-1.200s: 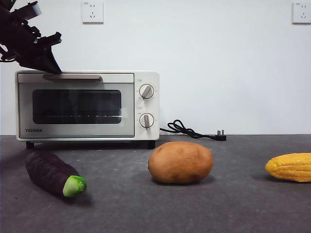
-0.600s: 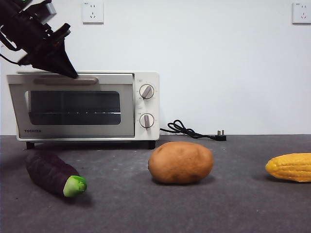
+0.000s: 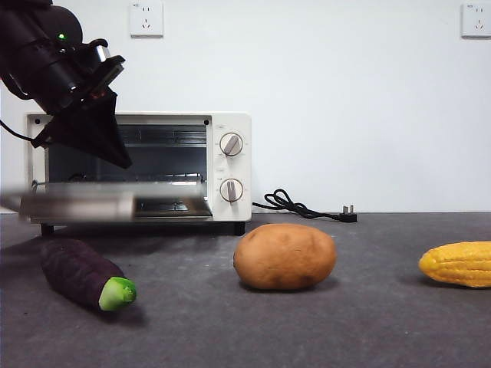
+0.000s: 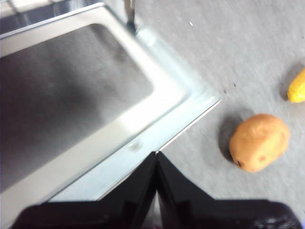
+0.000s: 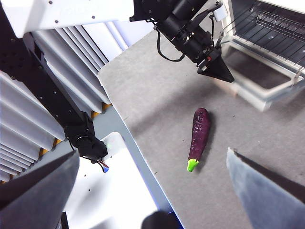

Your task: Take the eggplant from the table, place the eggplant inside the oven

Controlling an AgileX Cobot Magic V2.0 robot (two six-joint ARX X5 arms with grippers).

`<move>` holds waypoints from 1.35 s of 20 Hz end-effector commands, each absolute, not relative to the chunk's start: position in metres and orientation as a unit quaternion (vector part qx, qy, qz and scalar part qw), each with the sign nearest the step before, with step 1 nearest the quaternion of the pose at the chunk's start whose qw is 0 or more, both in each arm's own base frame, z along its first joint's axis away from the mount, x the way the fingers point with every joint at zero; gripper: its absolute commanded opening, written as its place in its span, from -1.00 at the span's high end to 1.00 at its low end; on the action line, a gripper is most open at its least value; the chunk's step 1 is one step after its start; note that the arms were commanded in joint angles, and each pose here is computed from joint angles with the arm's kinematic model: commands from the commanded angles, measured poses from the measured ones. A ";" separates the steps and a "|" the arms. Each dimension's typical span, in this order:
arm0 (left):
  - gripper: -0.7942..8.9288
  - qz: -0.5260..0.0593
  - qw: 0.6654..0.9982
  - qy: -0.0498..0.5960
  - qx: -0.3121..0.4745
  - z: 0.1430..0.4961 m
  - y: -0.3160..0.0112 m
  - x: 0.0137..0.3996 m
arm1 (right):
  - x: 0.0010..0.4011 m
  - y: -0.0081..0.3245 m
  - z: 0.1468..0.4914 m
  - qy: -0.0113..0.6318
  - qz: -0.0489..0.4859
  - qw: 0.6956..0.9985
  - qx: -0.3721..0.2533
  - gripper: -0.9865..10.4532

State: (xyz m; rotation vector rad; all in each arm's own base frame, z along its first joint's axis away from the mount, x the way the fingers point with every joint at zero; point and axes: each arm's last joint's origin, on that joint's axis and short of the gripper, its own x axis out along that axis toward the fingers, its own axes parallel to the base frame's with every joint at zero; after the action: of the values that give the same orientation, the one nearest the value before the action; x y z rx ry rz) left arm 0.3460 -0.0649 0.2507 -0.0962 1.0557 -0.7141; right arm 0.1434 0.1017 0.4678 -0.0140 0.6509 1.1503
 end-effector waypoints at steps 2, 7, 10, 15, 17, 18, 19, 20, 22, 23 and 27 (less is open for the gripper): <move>0.85 -0.334 0.787 0.516 -0.050 0.244 -0.069 0.342 | 0.144 0.102 0.469 0.297 0.536 0.790 -0.011 -0.27; 0.85 -0.337 0.805 0.487 -0.042 0.267 -0.068 0.332 | 0.145 0.103 0.468 0.299 0.536 0.790 -0.011 -0.27; 0.85 -0.338 0.836 0.432 -0.031 0.305 -0.062 0.311 | 0.149 0.105 0.466 0.308 0.533 0.788 -0.011 -0.27; 0.85 -0.263 0.919 0.295 0.013 0.390 -0.044 0.233 | 0.163 0.116 0.457 0.331 0.537 0.776 -0.011 -0.27; 0.85 -0.225 0.945 0.237 0.028 0.416 -0.036 0.191 | 0.168 0.127 0.452 0.345 0.546 0.763 -0.015 -0.27; 0.85 -0.211 0.954 0.210 0.030 0.426 -0.032 0.170 | 0.172 0.135 0.448 0.354 0.552 0.754 -0.018 -0.27; 0.85 -0.198 0.962 0.185 0.032 0.435 -0.028 0.149 | 0.175 0.143 0.443 0.365 0.559 0.744 -0.022 -0.27; 0.85 -0.184 0.969 0.163 0.036 0.440 -0.025 0.129 | 0.179 0.154 0.437 0.378 0.566 0.732 -0.027 -0.27; 0.85 -0.159 0.976 0.140 0.041 0.445 -0.018 0.096 | 0.186 0.175 0.423 0.405 0.572 0.712 -0.041 -0.27; 0.85 -0.151 0.978 0.138 0.041 0.445 -0.016 0.081 | 0.189 0.186 0.415 0.418 0.571 0.705 -0.053 -0.27; 0.85 -0.151 0.974 0.164 0.041 0.435 -0.011 0.044 | 0.203 0.229 0.374 0.484 0.555 0.669 -0.102 -0.27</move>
State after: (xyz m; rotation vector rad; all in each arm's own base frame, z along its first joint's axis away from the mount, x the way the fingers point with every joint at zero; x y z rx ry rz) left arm 0.0432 -0.0109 0.4366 0.0891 0.3284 -0.3149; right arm 0.2022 0.2273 0.3761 -0.2180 1.0933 1.2447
